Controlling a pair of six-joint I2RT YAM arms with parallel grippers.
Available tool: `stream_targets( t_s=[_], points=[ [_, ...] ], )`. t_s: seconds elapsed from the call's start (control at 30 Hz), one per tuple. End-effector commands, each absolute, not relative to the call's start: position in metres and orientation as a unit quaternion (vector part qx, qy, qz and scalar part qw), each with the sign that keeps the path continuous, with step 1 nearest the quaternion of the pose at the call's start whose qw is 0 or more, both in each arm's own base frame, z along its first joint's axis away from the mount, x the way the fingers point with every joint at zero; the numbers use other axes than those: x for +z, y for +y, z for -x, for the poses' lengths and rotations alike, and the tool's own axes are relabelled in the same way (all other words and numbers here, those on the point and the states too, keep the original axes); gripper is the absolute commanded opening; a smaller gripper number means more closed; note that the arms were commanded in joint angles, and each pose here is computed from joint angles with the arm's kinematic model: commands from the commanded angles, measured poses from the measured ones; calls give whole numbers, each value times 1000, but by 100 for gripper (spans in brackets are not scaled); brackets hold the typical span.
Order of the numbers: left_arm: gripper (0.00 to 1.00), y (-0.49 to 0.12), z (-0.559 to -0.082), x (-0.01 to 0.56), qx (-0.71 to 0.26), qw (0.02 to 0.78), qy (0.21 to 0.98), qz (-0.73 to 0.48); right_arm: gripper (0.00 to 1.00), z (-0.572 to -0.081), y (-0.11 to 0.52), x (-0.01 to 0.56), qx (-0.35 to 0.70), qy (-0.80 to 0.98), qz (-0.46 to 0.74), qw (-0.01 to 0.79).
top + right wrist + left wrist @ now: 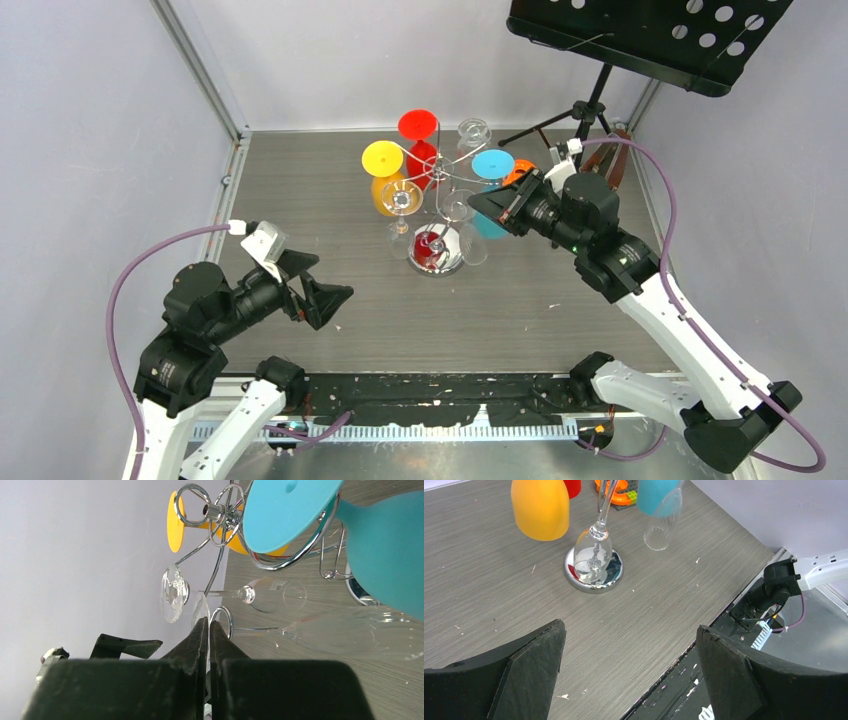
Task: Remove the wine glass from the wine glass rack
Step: Pick up the wine glass from the wine rack.
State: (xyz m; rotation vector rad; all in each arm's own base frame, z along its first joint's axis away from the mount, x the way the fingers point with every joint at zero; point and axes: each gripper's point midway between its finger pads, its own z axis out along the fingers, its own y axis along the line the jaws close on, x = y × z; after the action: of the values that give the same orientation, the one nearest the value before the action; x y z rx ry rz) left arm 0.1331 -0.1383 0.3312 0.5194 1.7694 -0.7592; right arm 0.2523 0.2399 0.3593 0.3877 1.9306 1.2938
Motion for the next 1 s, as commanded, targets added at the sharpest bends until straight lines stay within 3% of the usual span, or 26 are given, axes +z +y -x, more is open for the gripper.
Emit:
stream_targets(
  t_s=[0.0, 0.53, 0.97],
  points=[
    [100, -135, -133, 342, -313, 562, 732, -224, 6, -246, 235, 389, 536, 724, -151, 408],
    [100, -132, -126, 347, -312, 568, 728, -223, 6, -238, 265, 401, 560, 719, -125, 392],
    [100, -131, -123, 347, -312, 566, 729, -223, 6, -258, 263, 413, 547, 698, -167, 430]
  ],
)
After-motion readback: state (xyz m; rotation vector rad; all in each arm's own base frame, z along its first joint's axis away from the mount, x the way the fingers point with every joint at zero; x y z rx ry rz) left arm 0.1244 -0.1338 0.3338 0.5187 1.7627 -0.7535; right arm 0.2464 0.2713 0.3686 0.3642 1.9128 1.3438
